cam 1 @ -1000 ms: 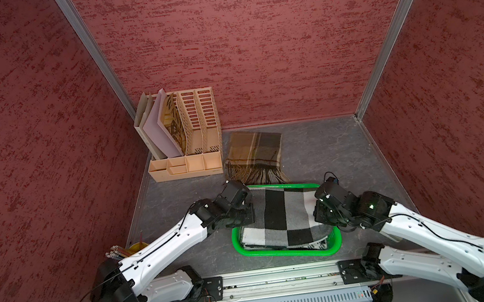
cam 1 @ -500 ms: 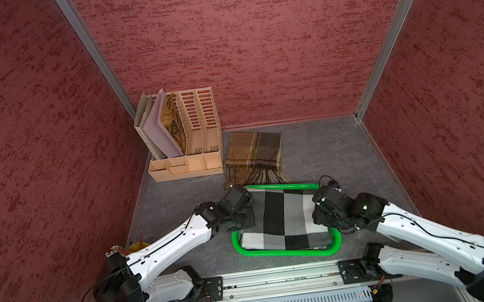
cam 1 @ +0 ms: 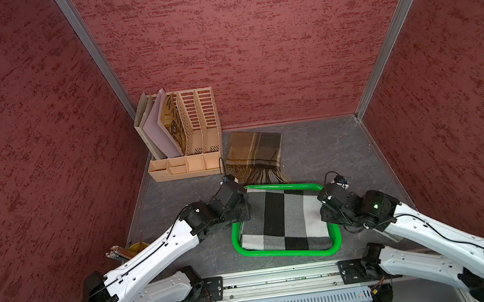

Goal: Put the folded scarf in the basket
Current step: Place the scarf in the basket, then pick up the scarf at the center of the board.

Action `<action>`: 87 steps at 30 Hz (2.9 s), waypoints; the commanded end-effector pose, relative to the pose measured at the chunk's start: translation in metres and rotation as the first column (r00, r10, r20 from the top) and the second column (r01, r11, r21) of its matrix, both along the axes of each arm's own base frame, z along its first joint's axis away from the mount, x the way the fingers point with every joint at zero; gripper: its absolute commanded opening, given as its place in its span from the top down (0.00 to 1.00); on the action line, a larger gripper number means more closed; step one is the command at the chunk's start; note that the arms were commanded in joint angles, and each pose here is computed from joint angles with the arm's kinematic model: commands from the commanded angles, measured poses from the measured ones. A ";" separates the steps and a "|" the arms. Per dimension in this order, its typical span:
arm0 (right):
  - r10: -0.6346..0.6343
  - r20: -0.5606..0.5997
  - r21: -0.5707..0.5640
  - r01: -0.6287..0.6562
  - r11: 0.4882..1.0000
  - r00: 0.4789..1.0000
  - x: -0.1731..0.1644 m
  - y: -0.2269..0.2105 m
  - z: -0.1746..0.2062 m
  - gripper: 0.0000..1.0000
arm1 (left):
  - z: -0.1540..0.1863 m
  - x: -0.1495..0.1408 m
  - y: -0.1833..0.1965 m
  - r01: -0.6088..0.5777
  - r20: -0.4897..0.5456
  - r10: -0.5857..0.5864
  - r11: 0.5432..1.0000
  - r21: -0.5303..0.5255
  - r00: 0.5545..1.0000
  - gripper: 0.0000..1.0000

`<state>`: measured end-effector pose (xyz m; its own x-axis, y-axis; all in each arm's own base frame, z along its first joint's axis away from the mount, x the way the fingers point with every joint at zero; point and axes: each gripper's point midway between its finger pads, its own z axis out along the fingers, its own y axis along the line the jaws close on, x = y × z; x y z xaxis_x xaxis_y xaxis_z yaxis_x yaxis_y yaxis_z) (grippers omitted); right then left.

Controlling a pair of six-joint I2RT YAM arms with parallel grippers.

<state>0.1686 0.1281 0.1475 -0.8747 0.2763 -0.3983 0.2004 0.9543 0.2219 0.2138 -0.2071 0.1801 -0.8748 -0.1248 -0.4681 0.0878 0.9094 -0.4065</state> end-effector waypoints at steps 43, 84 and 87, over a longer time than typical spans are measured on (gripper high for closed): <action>0.087 -0.049 0.269 -0.071 0.960 0.995 0.339 0.101 -0.122 0.44 | 0.025 0.099 0.077 -0.177 0.041 0.195 0.947 -0.269 0.980 0.61; 0.319 -0.086 0.082 -0.312 0.946 0.944 0.282 -0.022 -0.096 1.00 | -0.055 0.257 -0.036 0.024 0.009 -0.023 0.988 -0.154 1.000 0.38; 0.318 -0.084 0.103 -0.309 0.946 0.944 0.282 -0.019 -0.097 1.00 | -0.081 0.272 -0.046 0.029 -0.042 -0.037 0.986 -0.166 0.998 0.38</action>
<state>0.4524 0.1095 0.0378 -0.9615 0.0103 -0.2748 -0.0706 0.9566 0.2827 0.4736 -0.2476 0.1159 -0.8898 -0.1865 -0.4165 0.0868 0.8269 -0.5556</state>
